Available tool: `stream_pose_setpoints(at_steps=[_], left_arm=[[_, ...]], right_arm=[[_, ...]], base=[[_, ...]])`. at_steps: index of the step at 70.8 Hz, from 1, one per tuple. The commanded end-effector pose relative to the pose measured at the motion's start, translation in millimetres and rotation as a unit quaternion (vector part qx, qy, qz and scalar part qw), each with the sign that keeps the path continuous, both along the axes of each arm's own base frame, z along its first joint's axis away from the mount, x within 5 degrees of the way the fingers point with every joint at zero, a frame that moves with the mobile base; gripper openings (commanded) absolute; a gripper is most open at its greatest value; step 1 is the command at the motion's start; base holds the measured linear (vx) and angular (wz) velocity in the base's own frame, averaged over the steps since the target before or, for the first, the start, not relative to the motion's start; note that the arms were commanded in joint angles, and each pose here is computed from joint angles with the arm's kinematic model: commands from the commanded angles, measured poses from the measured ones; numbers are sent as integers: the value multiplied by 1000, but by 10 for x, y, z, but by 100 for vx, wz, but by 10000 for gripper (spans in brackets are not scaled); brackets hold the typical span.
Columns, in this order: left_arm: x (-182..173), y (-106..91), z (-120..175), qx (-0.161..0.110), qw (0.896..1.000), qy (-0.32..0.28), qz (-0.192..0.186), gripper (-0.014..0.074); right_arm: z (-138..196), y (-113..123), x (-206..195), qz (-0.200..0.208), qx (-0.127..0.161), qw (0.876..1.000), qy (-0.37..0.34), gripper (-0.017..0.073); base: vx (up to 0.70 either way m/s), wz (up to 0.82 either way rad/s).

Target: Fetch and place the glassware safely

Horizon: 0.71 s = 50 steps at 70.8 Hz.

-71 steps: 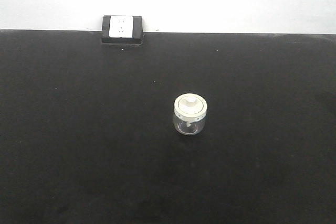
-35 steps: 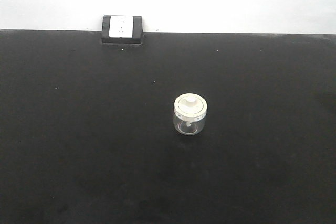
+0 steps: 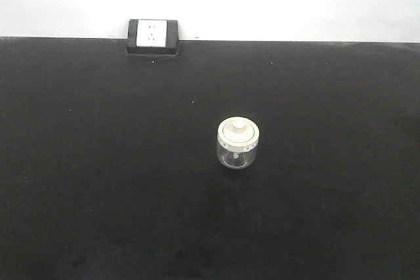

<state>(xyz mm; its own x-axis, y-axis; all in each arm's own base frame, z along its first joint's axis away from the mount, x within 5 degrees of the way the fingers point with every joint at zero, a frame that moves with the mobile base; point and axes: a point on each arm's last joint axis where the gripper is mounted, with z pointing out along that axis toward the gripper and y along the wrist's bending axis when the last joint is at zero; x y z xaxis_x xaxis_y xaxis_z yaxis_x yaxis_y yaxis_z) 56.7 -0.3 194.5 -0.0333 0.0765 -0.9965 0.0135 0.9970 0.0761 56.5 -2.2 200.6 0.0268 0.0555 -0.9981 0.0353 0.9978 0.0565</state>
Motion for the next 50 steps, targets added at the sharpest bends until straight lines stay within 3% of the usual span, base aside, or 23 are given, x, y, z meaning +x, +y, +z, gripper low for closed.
stream_pose_setpoints(at_steps=[1, 50], left_arm=[[2, -10, -16, -6, 999, -31, -7, -7], [2, -10, -16, -6, 999, -31, -7, -7]], right_arm=[[26, 18, -4, 12, -28, 999, -43, -4], [16, 16, -3, 12, -19, 999, -38, -4]], base=[[0, 0], [0, 0]])
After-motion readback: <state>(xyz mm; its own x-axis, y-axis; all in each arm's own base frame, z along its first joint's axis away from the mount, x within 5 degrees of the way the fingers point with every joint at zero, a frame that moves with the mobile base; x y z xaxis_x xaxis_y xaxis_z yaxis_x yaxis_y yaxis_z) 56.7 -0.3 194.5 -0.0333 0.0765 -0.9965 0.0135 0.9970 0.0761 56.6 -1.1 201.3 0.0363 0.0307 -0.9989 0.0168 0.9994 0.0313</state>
